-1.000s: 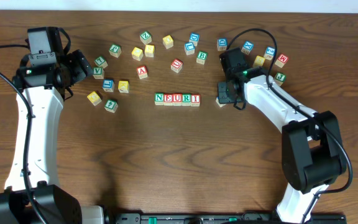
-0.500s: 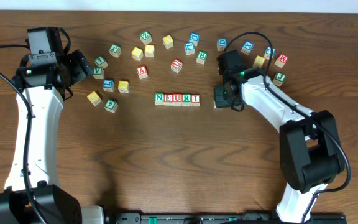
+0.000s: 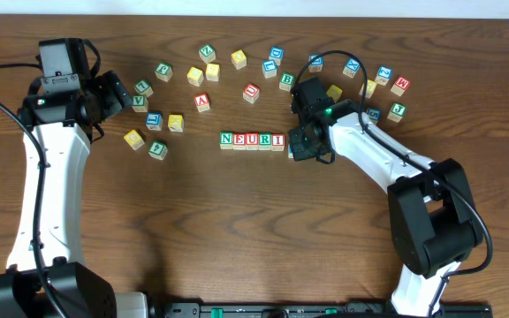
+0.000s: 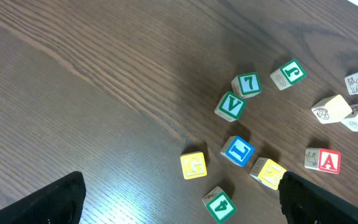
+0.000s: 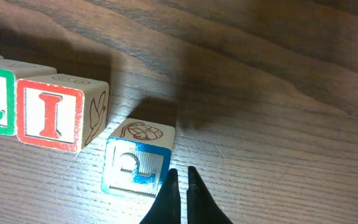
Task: Spell out NEURIPS
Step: 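Push blue P leftward toward red I with the right gripper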
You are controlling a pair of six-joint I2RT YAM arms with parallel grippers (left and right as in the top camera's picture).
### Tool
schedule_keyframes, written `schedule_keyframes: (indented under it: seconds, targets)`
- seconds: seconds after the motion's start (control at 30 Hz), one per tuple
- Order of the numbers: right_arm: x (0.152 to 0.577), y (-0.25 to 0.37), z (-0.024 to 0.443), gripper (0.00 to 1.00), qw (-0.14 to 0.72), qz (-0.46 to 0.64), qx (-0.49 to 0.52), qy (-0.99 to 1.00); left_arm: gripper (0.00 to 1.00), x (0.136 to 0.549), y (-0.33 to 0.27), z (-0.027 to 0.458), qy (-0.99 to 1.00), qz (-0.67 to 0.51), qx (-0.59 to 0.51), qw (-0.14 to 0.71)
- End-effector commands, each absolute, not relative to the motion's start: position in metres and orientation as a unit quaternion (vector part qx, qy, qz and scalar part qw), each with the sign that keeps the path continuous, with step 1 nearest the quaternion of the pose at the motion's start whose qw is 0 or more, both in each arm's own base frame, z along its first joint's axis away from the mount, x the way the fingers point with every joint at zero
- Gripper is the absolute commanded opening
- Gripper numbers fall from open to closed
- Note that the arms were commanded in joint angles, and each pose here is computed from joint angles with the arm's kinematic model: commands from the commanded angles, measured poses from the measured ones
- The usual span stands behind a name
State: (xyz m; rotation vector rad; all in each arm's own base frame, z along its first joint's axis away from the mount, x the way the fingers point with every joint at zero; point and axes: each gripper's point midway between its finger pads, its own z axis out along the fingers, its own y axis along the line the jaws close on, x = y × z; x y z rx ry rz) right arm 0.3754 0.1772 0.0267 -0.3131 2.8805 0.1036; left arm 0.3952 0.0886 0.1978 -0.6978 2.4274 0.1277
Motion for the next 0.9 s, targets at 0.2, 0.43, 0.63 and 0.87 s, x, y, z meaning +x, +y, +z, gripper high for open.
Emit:
schedule_keyframes:
  seconds: [0.2, 0.43, 0.63, 0.87]
  targets:
    - [0.375, 0.192, 0.045, 0.23, 0.133, 0.074, -0.164, 0.975, 0.98, 0.398, 0.091, 0.2, 0.914, 0.051, -0.264, 0.304]
    - [0.376, 0.196, 0.046, 0.31, 0.135, 0.086, -0.134, 0.978, 0.98, 0.398, 0.091, 0.2, 0.914, 0.051, -0.264, 0.304]
    - [0.379, 0.196, 0.047, 0.26, 0.138, 0.09, -0.11, 0.98, 0.98, 0.398, 0.091, 0.2, 0.914, 0.051, -0.264, 0.304]
    - [0.38, 0.189, 0.046, 0.2, 0.138, 0.072, -0.044, 0.987, 0.98, 0.398, 0.091, 0.2, 0.914, 0.051, -0.264, 0.304]
